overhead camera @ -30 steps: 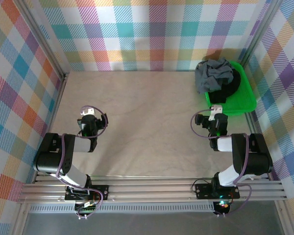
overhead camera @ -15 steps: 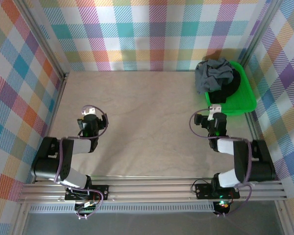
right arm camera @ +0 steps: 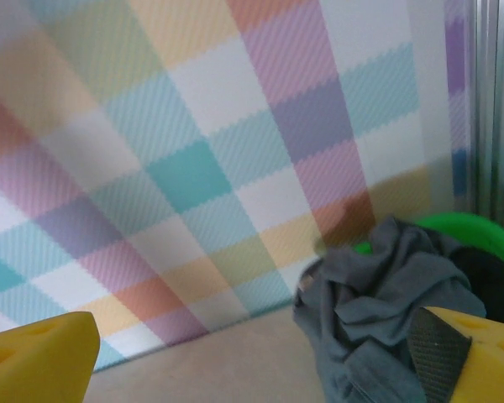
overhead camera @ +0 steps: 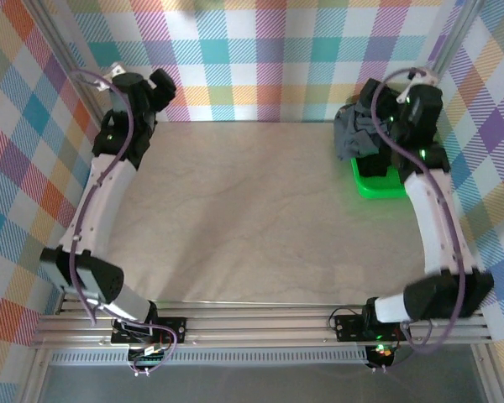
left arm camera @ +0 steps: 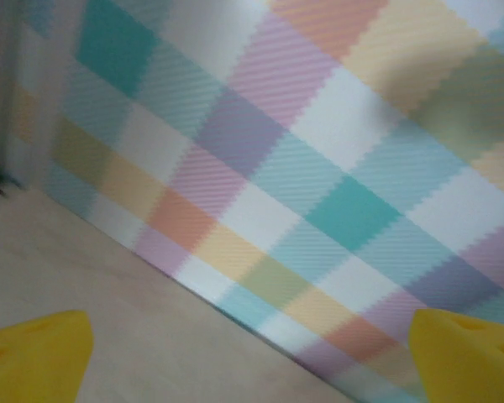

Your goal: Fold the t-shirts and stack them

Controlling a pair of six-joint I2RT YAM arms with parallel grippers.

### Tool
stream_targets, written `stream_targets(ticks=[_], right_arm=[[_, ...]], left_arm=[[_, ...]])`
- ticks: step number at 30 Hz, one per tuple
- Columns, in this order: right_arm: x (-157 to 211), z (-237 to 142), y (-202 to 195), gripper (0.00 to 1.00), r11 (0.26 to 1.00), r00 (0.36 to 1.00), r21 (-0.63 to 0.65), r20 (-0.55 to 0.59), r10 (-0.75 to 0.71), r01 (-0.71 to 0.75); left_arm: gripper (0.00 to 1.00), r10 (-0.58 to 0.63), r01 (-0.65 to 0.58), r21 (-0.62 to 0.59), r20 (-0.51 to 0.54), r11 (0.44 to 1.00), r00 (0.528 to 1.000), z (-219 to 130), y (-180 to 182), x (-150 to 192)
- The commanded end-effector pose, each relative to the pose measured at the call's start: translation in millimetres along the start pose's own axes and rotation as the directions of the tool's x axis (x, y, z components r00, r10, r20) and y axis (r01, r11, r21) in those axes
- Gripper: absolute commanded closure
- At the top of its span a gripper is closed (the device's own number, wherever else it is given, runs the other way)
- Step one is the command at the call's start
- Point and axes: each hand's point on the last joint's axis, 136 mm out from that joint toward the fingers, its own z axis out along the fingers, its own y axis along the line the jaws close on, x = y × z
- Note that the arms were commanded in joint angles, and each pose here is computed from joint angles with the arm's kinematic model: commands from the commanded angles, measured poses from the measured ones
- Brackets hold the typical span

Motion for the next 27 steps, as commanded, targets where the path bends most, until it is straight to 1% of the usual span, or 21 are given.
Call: stream_targets(ticks=[1, 2, 5, 7, 10, 11, 12, 15, 17, 19, 20, 22, 24, 27], right_arm=[[86.1, 58.5, -65.0, 0.05, 0.978, 0.944, 0.204, -0.314, 0.099, -0.035], [87.6, 72.5, -73.0, 0.05, 0.976, 0.939, 0.214, -0.324, 0.118, -0.049], [102.1, 117.3, -90.6, 0.05, 0.974, 0.922, 0.214, -0.356, 0.153, -0.079], [117.8, 142.0, -104.2, 0.06, 0.967, 0.901, 0.235, -0.391, 0.189, -0.102], [147.5, 174.8, -120.5, 0.11, 0.959, 0.868, 0.262, -0.445, 0.22, -0.108], [153.1, 184.3, -121.8, 0.15, 0.96, 0.862, 0.257, -0.454, 0.224, -0.115], [156.9, 191.8, -122.5, 0.22, 0.96, 0.859, 0.251, -0.459, 0.227, -0.12], [154.5, 207.6, -120.4, 0.58, 0.962, 0.864, 0.231, -0.444, 0.236, -0.145], [140.1, 209.5, -112.1, 0.81, 0.965, 0.883, 0.2, -0.403, 0.241, -0.172], [120.8, 204.2, -101.0, 0.97, 0.968, 0.907, 0.168, -0.348, 0.237, -0.188], [105.6, 197.9, -91.9, 1.0, 0.972, 0.925, 0.144, -0.308, 0.224, -0.187], [75.2, 179.4, -67.1, 1.0, 0.982, 0.955, 0.093, -0.238, 0.18, -0.162], [39.5, 151.5, -32.0, 1.0, 0.992, 0.979, 0.024, -0.16, 0.128, -0.126], [-8.0, 104.6, 23.8, 1.0, 0.991, 0.995, -0.101, -0.058, 0.083, -0.089]], left_arm=[[0.08, 0.005, 0.032, 0.078, -0.428, 0.996, 0.904, 7.4, -21.5, 112.0], [0.12, 0.018, 0.051, 0.138, -0.46, 0.989, 0.888, 2.8, -37.8, 120.7], [0.19, 0.062, 0.088, 0.25, -0.536, 0.964, 0.842, -15.3, -69.8, 147.7], [0.22, 0.098, 0.089, 0.293, -0.567, 0.952, 0.818, -28.8, -79.9, 162.6], [0.27, 0.117, 0.095, 0.313, -0.594, 0.945, 0.796, -47.9, -82.4, 175.8], [0.28, 0.118, 0.095, 0.313, -0.597, 0.945, 0.793, -53.5, -80.9, 177.0], [0.29, 0.12, 0.09, 0.309, -0.599, 0.947, 0.791, -58.0, -77.6, 177.0], [0.34, 0.136, 0.059, 0.296, -0.596, 0.953, 0.791, -70.8, -67.4, 173.9], [0.39, 0.15, 0.032, 0.285, -0.59, 0.958, 0.793, -76.5, -60.1, 171.8], [0.41, 0.154, 0.017, 0.275, -0.588, 0.961, 0.794, -79.2, -54.9, 171.5], [0.42, 0.154, 0.014, 0.27, -0.587, 0.963, 0.795, -80.1, -52.9, 171.5], [0.44, 0.148, 0.01, 0.257, -0.589, 0.966, 0.794, -78.7, -49.2, 173.9], [0.47, 0.132, 0.005, 0.225, -0.591, 0.974, 0.795, -75.0, -42.2, 177.8], [0.5, 0.113, -0.016, 0.169, -0.585, 0.985, 0.803, -67.2, -30.6, 181.2]])
